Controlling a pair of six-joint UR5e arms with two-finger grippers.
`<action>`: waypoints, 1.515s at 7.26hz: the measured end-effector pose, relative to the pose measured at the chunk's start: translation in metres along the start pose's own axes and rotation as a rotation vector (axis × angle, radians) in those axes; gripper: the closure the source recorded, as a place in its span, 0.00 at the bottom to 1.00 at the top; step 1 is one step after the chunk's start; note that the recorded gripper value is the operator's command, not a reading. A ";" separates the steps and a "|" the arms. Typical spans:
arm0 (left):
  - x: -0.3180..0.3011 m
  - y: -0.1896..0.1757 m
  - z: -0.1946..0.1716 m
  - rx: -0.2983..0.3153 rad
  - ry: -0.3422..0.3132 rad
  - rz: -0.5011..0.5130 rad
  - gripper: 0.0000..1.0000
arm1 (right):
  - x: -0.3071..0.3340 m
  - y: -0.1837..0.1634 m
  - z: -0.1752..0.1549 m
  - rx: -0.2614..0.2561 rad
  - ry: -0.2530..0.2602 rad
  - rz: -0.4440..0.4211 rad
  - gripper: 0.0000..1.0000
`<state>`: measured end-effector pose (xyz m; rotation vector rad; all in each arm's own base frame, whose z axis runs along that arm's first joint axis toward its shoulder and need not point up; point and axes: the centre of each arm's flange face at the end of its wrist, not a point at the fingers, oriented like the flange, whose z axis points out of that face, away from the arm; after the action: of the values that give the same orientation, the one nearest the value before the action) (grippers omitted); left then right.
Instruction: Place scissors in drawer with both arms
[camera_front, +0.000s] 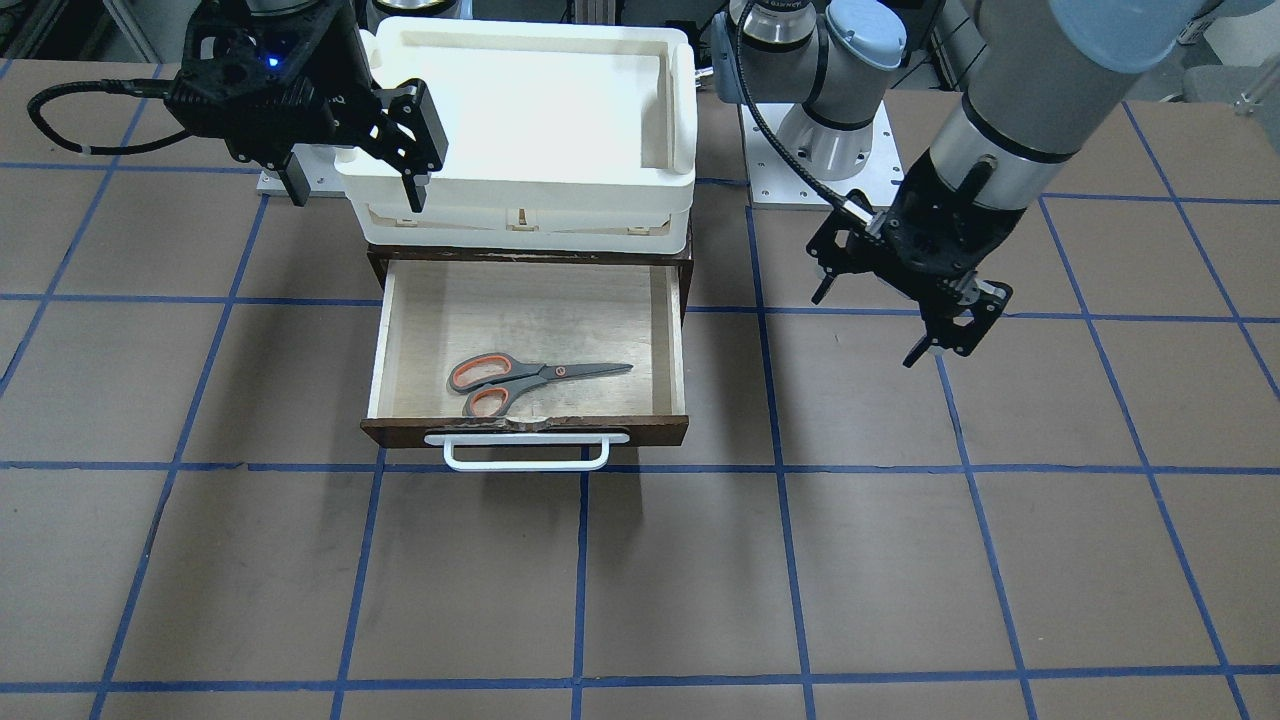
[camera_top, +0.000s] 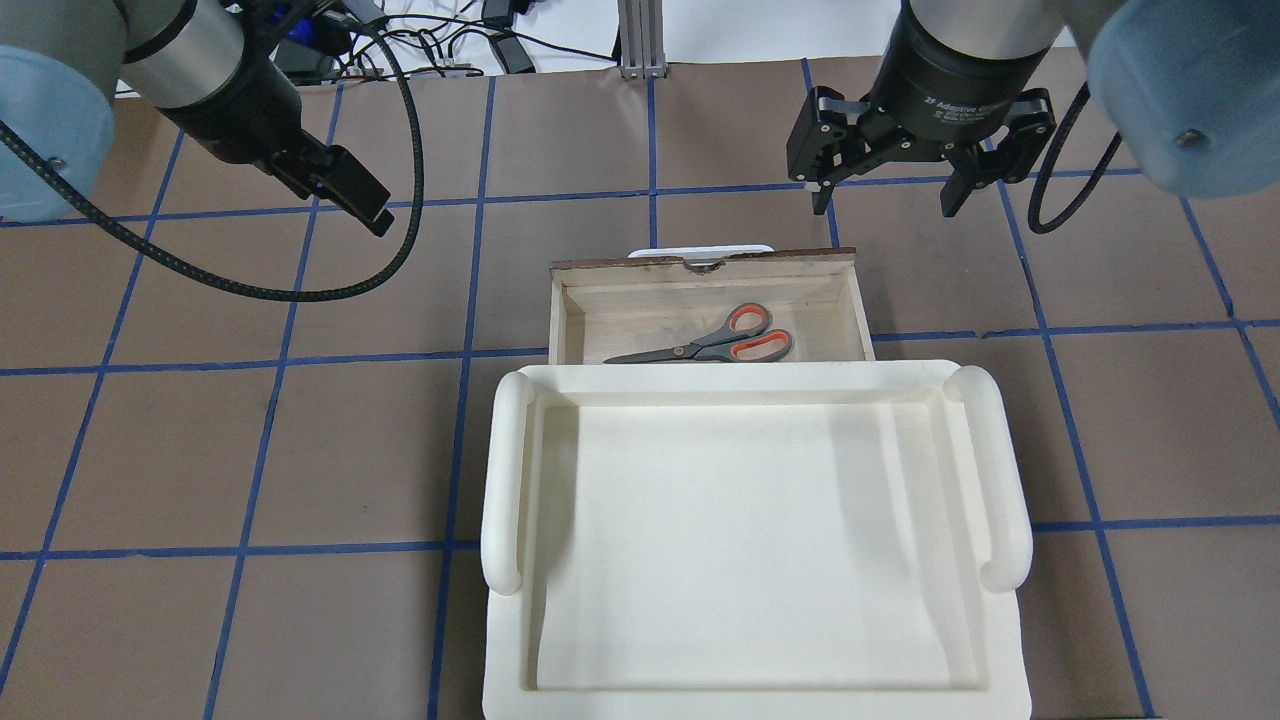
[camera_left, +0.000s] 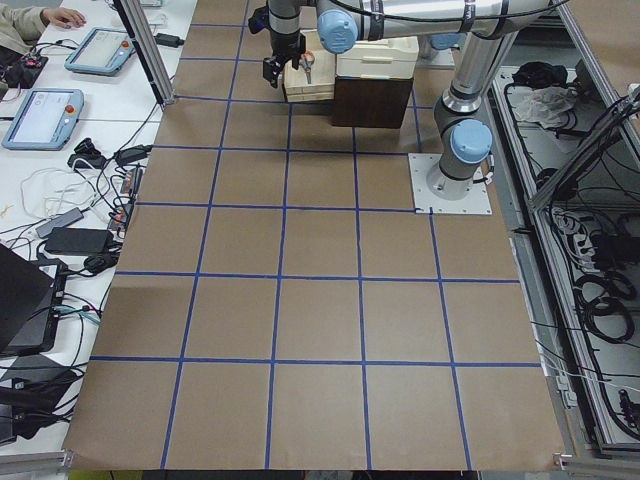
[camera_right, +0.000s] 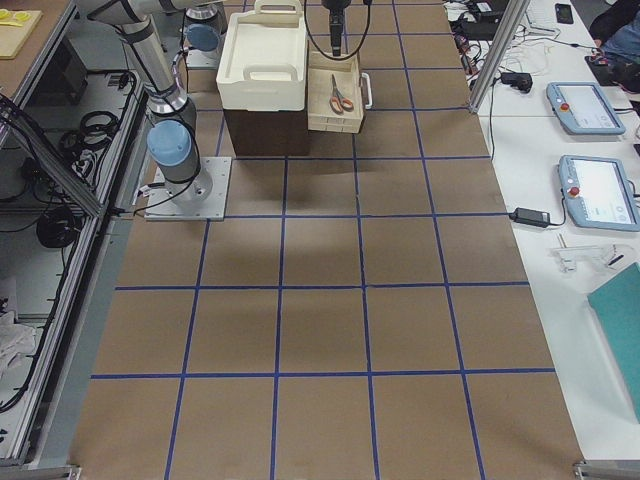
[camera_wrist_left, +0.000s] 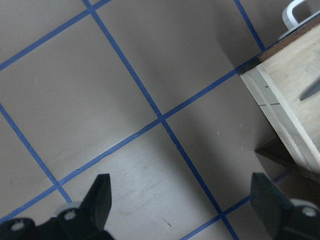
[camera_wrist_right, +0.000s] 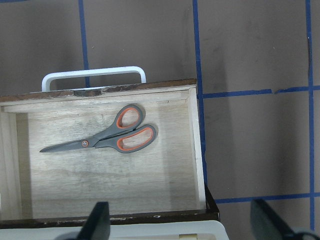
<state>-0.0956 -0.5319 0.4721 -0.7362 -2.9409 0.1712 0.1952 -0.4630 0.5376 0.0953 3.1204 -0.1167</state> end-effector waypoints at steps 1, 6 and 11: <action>-0.002 0.002 -0.003 0.003 -0.004 -0.054 0.00 | 0.000 0.000 0.001 -0.001 0.001 0.000 0.00; 0.001 0.009 -0.017 0.028 -0.020 -0.094 0.00 | 0.000 -0.001 0.003 -0.002 0.001 -0.001 0.00; 0.005 0.013 -0.024 0.041 -0.026 -0.092 0.00 | 0.000 -0.001 0.003 -0.002 0.001 -0.001 0.00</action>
<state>-0.0909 -0.5164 0.4945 -0.5965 -2.9782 0.2339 0.1953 -0.4643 0.5343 0.0936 3.1218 -0.1133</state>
